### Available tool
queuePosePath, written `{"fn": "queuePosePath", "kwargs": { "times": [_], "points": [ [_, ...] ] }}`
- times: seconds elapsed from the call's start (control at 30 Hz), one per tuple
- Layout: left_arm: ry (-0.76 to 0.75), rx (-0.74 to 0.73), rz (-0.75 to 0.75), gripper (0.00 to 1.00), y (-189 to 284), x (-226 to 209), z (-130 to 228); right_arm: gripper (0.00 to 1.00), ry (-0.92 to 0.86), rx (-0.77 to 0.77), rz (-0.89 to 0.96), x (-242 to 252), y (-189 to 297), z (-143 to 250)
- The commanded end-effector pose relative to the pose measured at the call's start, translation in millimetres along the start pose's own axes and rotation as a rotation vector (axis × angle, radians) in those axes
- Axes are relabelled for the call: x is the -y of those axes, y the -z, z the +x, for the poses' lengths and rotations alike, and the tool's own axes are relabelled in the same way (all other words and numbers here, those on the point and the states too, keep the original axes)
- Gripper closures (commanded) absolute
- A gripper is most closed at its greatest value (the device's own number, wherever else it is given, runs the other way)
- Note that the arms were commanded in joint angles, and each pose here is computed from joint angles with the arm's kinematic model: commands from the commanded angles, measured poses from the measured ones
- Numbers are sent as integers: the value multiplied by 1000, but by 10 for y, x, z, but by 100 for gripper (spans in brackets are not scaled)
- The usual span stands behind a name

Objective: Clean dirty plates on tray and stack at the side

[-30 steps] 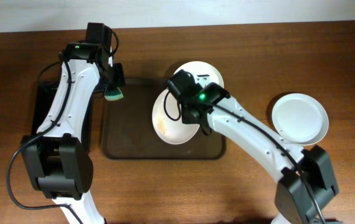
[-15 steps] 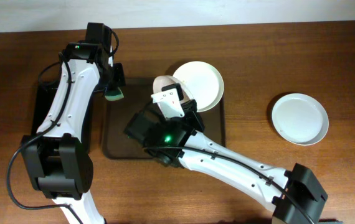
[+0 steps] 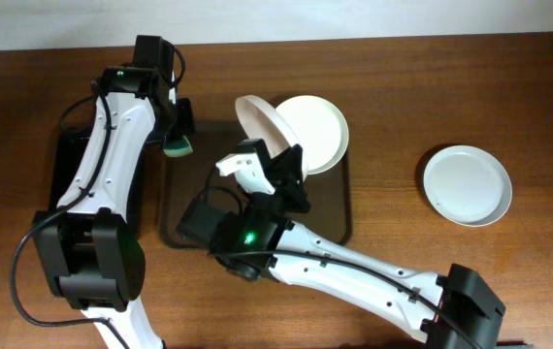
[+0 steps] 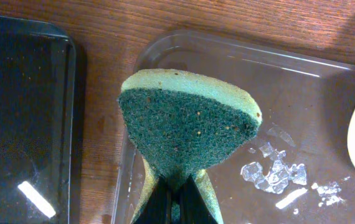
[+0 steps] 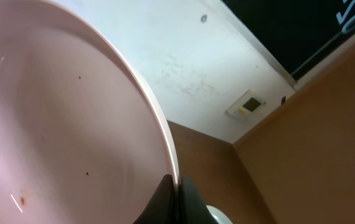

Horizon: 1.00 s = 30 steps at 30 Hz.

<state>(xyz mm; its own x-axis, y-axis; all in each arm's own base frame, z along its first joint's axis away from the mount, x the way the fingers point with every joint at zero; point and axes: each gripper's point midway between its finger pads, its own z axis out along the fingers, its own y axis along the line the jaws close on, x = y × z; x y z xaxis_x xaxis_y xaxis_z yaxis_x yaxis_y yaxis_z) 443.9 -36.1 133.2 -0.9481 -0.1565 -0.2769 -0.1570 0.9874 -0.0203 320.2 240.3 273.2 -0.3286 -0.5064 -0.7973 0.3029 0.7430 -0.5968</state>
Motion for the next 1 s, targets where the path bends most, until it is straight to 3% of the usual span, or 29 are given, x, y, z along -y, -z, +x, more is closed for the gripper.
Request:
{"fn": "queuePosePath", "kwargs": {
  "times": [0.0,0.1,0.2,0.33,0.43,0.57,0.97],
  "points": [
    [-5,6,11,100,18,6,-31,96,-77,-5,-23,42,30,-71],
    [-5,5,11,99,18,5,-28,96,-94,-196,-241,-329,-7,228],
    [-32,-6,9,100,18,-2,-2,96,-256,-515,-462,-700,-32,649],
    [-68,-64,82,100,26,45,115,96,-407,-784,-688,-1117,-97,914],
    [-83,-105,204,99,60,173,194,96,-450,-866,-737,-1316,-201,1070],
    [-76,-151,260,99,86,246,298,96,-477,-930,-737,-1555,-278,1250],
    [58,-250,173,100,-551,142,761,96,-495,-936,-730,-1750,-341,1344]
  ]
}}
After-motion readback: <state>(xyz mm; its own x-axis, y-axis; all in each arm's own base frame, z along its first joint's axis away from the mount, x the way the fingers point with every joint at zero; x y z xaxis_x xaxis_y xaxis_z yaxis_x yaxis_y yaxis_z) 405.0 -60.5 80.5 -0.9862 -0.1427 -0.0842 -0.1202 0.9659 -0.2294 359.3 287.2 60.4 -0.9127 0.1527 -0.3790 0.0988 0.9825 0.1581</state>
